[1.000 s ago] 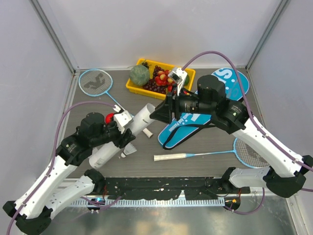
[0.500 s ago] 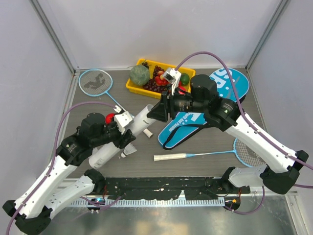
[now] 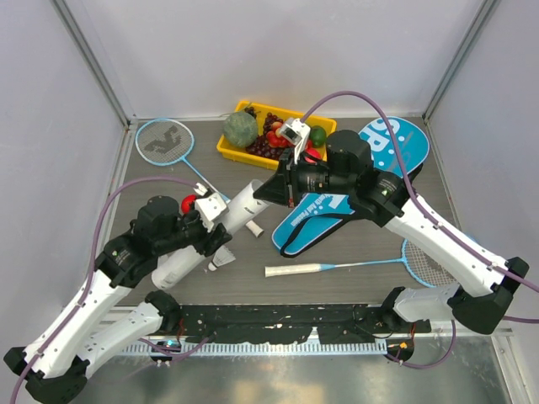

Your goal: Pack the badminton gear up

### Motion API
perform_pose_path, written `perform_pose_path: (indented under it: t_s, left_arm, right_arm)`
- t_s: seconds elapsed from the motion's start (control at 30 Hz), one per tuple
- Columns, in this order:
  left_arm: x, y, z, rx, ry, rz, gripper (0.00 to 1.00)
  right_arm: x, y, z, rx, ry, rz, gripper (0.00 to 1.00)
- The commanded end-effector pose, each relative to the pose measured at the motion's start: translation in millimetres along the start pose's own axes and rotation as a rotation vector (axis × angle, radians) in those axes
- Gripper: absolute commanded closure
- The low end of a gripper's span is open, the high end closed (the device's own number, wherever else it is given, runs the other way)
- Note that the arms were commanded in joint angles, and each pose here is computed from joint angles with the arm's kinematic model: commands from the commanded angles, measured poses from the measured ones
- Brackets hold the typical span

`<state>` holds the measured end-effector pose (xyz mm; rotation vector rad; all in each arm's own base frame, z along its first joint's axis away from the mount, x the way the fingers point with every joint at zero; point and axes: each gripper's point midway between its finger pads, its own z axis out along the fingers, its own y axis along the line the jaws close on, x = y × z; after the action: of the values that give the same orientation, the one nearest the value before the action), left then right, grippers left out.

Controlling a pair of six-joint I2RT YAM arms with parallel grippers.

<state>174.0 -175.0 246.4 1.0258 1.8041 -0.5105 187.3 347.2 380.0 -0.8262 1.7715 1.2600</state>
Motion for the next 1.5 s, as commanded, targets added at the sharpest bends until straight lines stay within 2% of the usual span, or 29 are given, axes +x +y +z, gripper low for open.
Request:
perform_pose_path:
  t_s: [0.0,0.2,0.5,0.63,0.87,0.97,1.17,1.47]
  left_arm:
    - [-14.5,4.1,-0.8,-0.016,-0.062,0.049,0.54]
    - [-3.3,16.4,-4.5,-0.091,-0.035,0.08,0.58]
    - [-4.4,17.7,-9.7,-0.107,-0.046,0.083,0.59]
    - [-9.8,28.2,-15.1,-0.172,-0.068,0.09,0.59]
    - [-23.7,40.1,-26.0,-0.273,-0.22,0.129,0.58]
    - [-26.8,50.8,-33.1,-0.354,-0.281,0.146,0.58]
    - [-26.0,75.7,-62.6,-0.557,-0.361,0.147,0.59]
    - [-24.6,93.3,-104.8,-0.766,-0.532,0.11,0.59]
  right_arm:
    - [-20.2,8.7,-7.5,-0.045,-0.078,-0.021,0.95]
    - [-40.6,3.2,-33.3,-0.088,-0.15,0.01,0.95]
    - [-47.0,-6.1,-53.2,-0.03,-0.206,-0.009,0.95]
    - [-39.6,-31.8,-58.4,0.11,-0.219,0.007,0.95]
    - [10.6,-125.1,-62.4,0.522,-0.201,0.127,0.95]
    - [27.9,-145.0,-45.4,0.518,-0.171,0.08,0.95]
    - [50.7,-206.1,-10.3,0.64,-0.095,0.07,0.95]
    - [101.9,-285.1,50.7,0.736,0.082,0.124,0.95]
